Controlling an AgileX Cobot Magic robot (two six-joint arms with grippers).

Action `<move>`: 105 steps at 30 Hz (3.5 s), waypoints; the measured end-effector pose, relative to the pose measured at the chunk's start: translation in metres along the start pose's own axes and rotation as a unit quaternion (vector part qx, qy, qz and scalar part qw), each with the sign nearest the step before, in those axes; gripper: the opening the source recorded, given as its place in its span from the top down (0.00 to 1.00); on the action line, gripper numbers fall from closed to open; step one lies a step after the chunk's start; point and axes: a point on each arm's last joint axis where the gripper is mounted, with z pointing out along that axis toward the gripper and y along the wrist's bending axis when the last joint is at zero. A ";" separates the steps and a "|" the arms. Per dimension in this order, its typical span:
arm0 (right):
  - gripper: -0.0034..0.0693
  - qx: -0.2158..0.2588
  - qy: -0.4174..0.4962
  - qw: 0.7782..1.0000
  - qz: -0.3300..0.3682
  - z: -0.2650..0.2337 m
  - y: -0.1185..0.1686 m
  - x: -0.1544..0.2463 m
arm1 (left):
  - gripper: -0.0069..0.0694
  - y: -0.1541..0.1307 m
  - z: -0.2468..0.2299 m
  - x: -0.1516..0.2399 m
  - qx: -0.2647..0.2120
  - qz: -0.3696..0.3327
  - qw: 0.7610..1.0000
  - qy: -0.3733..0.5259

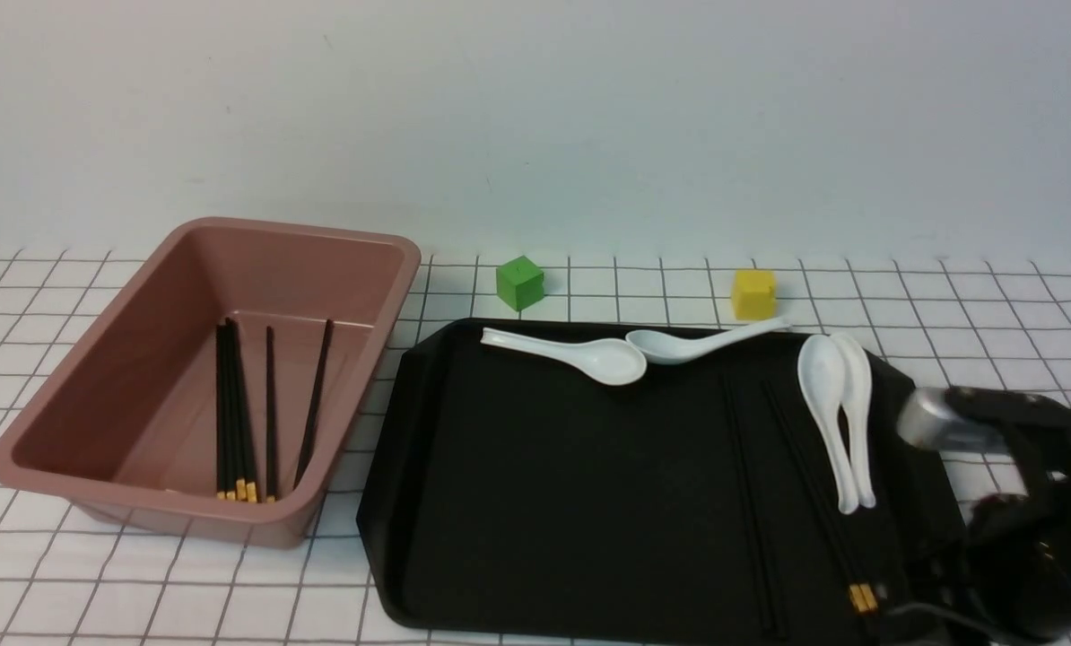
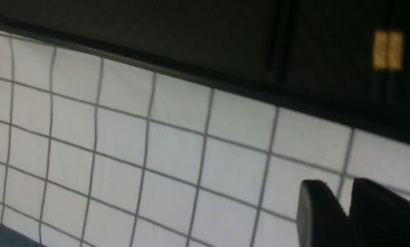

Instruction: On white black tablecloth take chopsticks from black tray and put them in box.

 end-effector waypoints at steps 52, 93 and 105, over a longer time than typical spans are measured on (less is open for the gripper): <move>0.95 0.116 0.101 0.987 0.054 0.049 0.030 -0.083 | 0.74 0.000 0.000 0.000 0.000 0.000 1.000 0.000; 0.80 0.183 0.127 0.975 -0.002 0.127 0.035 -0.075 | 0.69 0.000 0.000 0.000 0.000 0.000 1.000 0.000; 0.80 0.159 0.087 0.983 0.004 0.031 0.061 -0.079 | 0.68 0.000 0.000 0.000 0.000 0.000 1.000 0.000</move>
